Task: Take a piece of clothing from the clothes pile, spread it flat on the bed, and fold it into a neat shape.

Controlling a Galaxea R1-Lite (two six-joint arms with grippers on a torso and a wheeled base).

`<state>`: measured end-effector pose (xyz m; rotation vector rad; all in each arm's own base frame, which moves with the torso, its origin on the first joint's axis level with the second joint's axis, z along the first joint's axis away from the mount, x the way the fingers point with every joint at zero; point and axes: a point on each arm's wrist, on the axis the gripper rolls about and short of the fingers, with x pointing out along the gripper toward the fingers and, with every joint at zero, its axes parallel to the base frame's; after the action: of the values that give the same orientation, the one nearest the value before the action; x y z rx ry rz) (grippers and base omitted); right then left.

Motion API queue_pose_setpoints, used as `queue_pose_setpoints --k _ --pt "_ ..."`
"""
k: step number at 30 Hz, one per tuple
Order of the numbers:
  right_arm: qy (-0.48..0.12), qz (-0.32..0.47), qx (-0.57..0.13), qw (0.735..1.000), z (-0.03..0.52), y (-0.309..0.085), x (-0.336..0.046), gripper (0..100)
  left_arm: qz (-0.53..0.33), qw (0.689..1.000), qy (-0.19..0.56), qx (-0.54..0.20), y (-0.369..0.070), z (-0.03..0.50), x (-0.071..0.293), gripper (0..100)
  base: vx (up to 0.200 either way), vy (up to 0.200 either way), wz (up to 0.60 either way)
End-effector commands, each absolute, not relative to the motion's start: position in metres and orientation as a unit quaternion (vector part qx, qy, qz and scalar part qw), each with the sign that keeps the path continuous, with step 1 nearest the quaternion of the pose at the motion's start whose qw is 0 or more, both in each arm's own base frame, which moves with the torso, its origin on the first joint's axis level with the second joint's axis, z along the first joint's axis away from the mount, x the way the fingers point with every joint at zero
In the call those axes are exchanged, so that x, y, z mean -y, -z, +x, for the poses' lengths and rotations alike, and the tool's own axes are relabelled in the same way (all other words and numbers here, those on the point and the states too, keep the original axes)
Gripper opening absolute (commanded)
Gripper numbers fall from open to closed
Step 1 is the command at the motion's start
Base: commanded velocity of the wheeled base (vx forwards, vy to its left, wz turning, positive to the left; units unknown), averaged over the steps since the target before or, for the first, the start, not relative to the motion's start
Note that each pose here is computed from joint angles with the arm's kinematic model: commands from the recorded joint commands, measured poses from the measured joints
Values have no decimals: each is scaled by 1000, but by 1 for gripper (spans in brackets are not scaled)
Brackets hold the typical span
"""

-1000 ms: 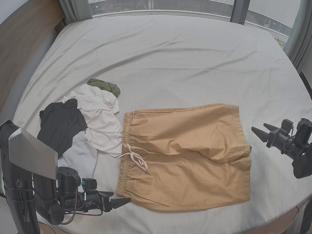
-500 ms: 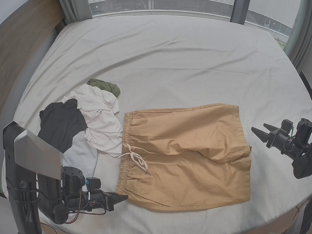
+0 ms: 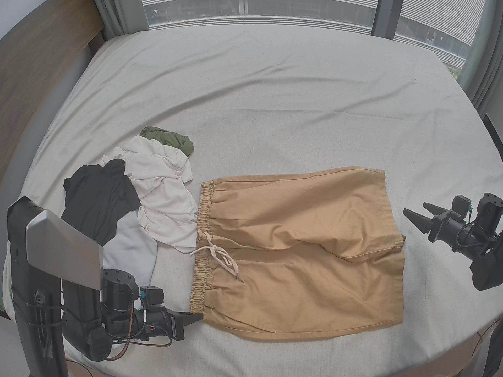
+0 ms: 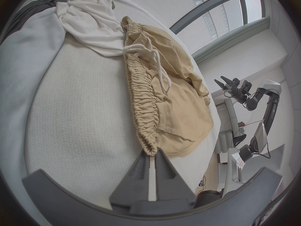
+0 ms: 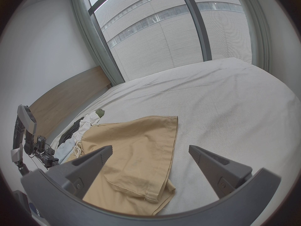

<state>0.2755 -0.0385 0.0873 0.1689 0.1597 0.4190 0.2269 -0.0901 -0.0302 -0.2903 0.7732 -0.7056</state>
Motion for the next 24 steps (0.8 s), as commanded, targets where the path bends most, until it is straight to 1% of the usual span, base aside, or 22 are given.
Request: queue_pose_setpoints --k 1,15,16,24 --pt "-207 84 -81 971 275 -86 38 100 -138 857 338 -364 28 227 90 100 0 0 0" --pt "-209 84 -82 971 275 -86 38 100 -141 864 337 -346 25 235 92 100 0 0 0" --pt "-208 84 -82 971 275 -86 38 100 -140 864 337 -346 25 235 92 0 0 0 0" --pt "-210 87 -94 969 271 -82 36 100 -139 864 335 -350 28 235 93 0 0 0 0"
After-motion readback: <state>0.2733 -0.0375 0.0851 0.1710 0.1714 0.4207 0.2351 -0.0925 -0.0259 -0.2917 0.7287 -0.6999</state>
